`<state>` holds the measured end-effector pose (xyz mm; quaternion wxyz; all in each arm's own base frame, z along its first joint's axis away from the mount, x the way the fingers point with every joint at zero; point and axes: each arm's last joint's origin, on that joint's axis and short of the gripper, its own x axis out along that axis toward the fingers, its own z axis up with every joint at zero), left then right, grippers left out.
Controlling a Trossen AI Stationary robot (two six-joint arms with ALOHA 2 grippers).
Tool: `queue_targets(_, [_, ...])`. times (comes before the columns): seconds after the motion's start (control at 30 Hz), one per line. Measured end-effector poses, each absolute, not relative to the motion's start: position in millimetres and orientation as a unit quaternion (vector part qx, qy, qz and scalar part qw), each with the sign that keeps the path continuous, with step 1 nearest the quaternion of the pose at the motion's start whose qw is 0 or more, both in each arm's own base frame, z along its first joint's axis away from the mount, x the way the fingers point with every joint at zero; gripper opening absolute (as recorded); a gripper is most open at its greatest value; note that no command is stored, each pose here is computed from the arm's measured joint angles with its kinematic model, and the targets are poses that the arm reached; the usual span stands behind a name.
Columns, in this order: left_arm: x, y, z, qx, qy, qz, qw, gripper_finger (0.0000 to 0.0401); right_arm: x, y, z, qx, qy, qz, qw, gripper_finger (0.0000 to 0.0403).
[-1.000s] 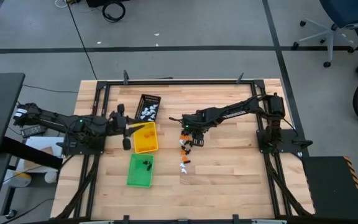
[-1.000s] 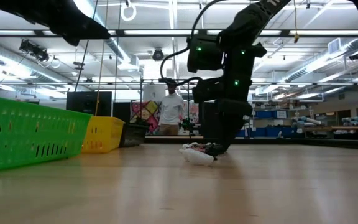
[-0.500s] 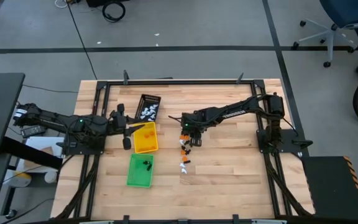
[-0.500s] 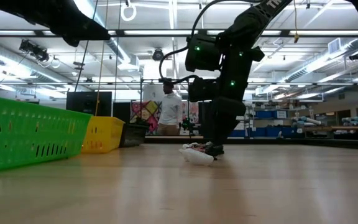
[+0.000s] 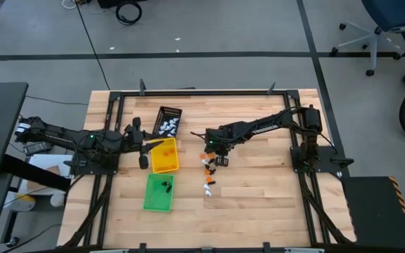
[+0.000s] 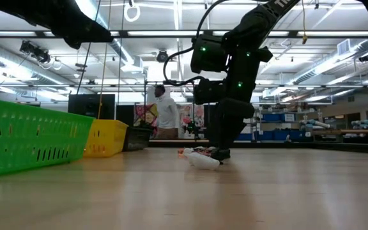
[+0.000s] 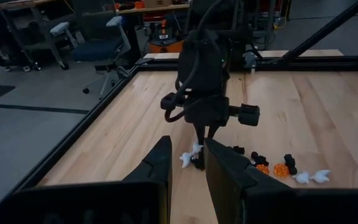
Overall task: Sort Halloween decoration
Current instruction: Put the black skeleton toy into the green basket
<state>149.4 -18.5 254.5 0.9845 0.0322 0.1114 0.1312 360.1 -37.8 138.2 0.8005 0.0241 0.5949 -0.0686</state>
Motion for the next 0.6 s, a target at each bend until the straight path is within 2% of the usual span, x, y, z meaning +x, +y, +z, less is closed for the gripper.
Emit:
queue_targets(0.2, [149.4,-18.3,254.4,0.028,0.111,0.132,0.985,0.0069,360.5,-36.6,145.3,0.023,0.610,-0.068,0.789,0.0043])
queue_targets(0.6, [148.9,-18.2,252.2,0.030,0.123,0.132,0.983,0.0069,386.3,-25.8,183.5,0.024,0.563,-0.025,0.825,0.0043])
